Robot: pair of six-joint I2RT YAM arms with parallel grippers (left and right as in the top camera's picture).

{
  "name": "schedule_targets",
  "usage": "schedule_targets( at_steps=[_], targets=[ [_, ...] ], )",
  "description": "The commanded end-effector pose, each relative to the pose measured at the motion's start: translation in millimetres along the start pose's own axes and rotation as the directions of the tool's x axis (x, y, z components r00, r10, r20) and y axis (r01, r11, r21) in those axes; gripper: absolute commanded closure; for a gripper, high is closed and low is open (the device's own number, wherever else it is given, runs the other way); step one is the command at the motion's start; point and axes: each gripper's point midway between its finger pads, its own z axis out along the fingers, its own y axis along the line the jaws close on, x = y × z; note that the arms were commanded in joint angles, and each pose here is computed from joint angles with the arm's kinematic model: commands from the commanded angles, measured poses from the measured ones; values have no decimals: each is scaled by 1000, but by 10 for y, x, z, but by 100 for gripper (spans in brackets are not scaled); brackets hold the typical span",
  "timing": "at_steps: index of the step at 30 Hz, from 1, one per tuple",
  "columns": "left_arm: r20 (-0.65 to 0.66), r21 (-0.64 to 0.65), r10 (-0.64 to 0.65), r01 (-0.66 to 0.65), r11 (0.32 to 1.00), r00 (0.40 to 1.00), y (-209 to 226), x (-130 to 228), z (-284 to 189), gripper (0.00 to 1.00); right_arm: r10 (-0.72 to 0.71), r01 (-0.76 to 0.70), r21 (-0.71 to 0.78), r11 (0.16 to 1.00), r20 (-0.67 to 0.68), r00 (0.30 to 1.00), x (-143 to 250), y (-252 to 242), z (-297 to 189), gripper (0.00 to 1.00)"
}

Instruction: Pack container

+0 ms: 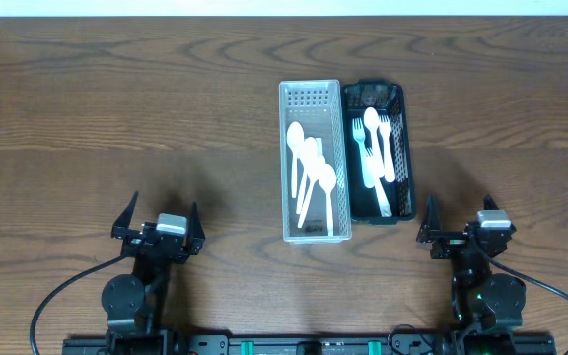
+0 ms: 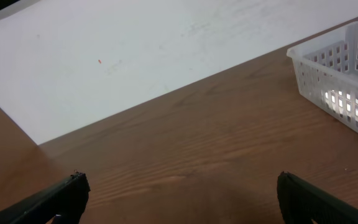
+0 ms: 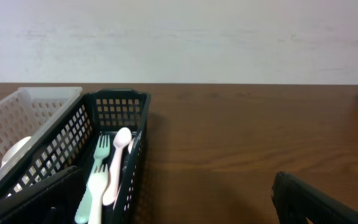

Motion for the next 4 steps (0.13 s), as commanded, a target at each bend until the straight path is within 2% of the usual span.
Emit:
schedule_targets(
  at_steps=[1,4],
  targets=[
    [-38,24,-16,17,1000,999,-64,136,8,2,-13,13,-17,1000,0,1000,13,35,-2,1],
    [-38,24,-16,17,1000,999,-64,136,8,2,-13,13,-17,1000,0,1000,13,35,-2,1]
  ],
)
